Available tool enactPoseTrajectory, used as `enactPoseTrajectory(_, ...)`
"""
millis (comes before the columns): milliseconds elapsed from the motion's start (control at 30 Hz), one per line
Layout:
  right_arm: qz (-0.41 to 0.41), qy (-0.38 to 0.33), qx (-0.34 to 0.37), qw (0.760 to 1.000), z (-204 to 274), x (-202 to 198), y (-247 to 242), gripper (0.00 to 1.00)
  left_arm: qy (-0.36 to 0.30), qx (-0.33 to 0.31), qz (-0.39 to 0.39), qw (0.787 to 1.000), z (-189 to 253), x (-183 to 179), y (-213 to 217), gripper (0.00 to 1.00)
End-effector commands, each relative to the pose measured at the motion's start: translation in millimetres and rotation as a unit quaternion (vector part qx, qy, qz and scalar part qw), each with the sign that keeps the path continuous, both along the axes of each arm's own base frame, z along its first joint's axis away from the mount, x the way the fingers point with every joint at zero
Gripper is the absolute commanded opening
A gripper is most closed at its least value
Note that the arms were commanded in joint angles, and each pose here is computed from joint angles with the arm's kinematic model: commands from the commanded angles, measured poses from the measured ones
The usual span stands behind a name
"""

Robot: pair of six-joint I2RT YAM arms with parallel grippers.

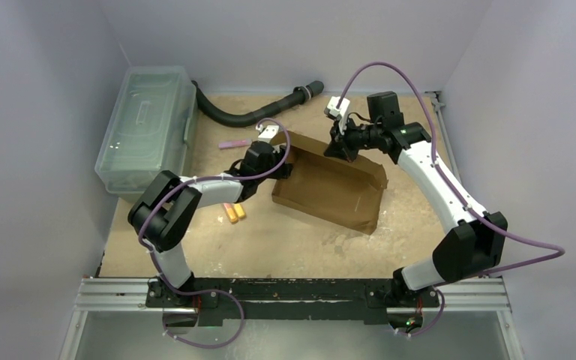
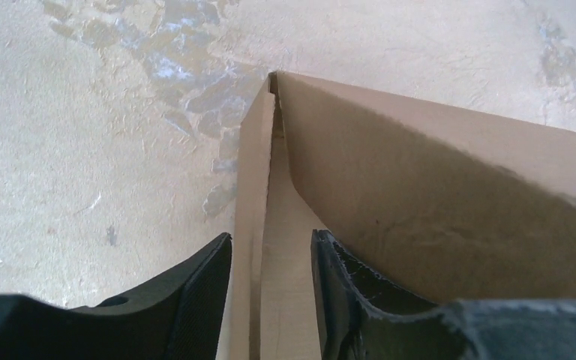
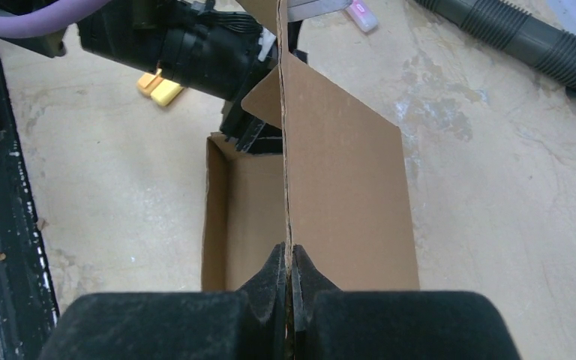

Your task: Fold the paper box

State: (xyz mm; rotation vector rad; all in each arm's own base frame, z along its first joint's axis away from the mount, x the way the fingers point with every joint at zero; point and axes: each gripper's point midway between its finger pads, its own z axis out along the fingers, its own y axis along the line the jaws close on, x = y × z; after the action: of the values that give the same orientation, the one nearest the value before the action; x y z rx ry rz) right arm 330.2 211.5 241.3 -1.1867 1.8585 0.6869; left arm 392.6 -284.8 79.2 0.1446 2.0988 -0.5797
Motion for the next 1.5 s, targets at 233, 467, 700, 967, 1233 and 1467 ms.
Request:
enactPoseTrajectory(233,0.044,-0.008,0.02,0.999,11.5,-12.9,7.1,0.0,-0.004,0.004,0.032,0.999,-26.2,7.6,7.4,0.0)
enactPoseTrajectory(467,0.057,-0.005,0.023,0.998,10.4,-17.8,9.2,0.0,-0.002,0.004,0.03,1.0,-18.3,-11.1,5.0,0.15)
enactPoseTrajectory(700,0.071,-0.012,0.021,0.997,9.4,-24.3,8.0,0.0,-0.007,-0.053,0.011,0.999,3.6,-31.6,10.2,0.45)
enactPoseTrajectory(967,0.096,-0.019,0.012,0.995,4.7,-33.1,9.3,0.0,-0.003,-0.103,0.02,0.994,22.0,-40.3,25.1,0.54)
enactPoseTrajectory(1233,0.101,-0.046,-0.02,0.994,16.8,-22.5,5.8,0.0,-0.041,-0.111,-0.002,0.993,43.0,-55.6,46.1,0.57)
enactPoseTrajectory(1467,0.124,-0.027,-0.029,0.991,27.1,-3.3,14.3,0.0,-0.069,-0.133,-0.032,0.988,69.5,-62.2,61.1,0.95)
